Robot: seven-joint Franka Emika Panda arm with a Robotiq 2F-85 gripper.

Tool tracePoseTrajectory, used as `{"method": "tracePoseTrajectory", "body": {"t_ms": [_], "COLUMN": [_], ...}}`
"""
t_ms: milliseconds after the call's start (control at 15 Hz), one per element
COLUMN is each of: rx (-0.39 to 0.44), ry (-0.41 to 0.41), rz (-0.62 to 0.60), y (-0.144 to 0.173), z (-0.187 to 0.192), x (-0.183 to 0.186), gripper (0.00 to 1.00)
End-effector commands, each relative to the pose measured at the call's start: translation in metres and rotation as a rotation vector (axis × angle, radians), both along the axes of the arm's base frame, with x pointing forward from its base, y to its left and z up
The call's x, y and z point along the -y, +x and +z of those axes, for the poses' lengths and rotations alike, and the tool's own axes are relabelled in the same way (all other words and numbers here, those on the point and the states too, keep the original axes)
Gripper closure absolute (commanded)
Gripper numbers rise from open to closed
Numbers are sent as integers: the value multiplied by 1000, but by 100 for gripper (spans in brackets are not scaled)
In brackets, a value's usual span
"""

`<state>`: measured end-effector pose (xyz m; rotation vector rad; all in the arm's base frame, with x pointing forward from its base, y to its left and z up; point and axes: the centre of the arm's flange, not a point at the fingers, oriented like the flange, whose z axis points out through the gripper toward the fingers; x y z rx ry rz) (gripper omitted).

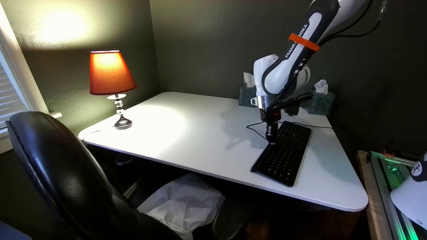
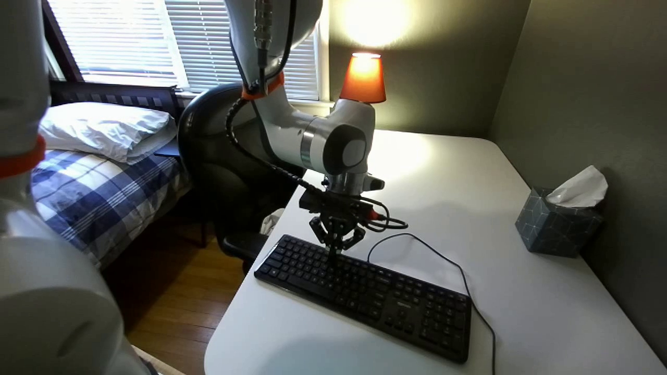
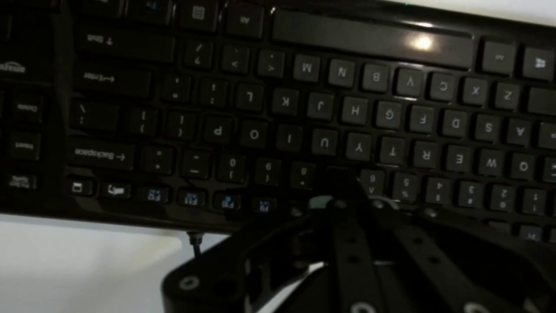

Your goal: Press the keyboard

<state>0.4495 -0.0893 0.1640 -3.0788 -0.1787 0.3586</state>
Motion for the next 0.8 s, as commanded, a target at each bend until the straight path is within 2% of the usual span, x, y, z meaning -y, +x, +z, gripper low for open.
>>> {"method": "tracePoseTrajectory", "body": {"t_ms": [0, 733], "rx": [-30, -12], "ry": [22, 22], "rz": [-24, -48], "y": [6, 7], "z": [-8, -13], "x": [1, 2], "gripper": [100, 100]}}
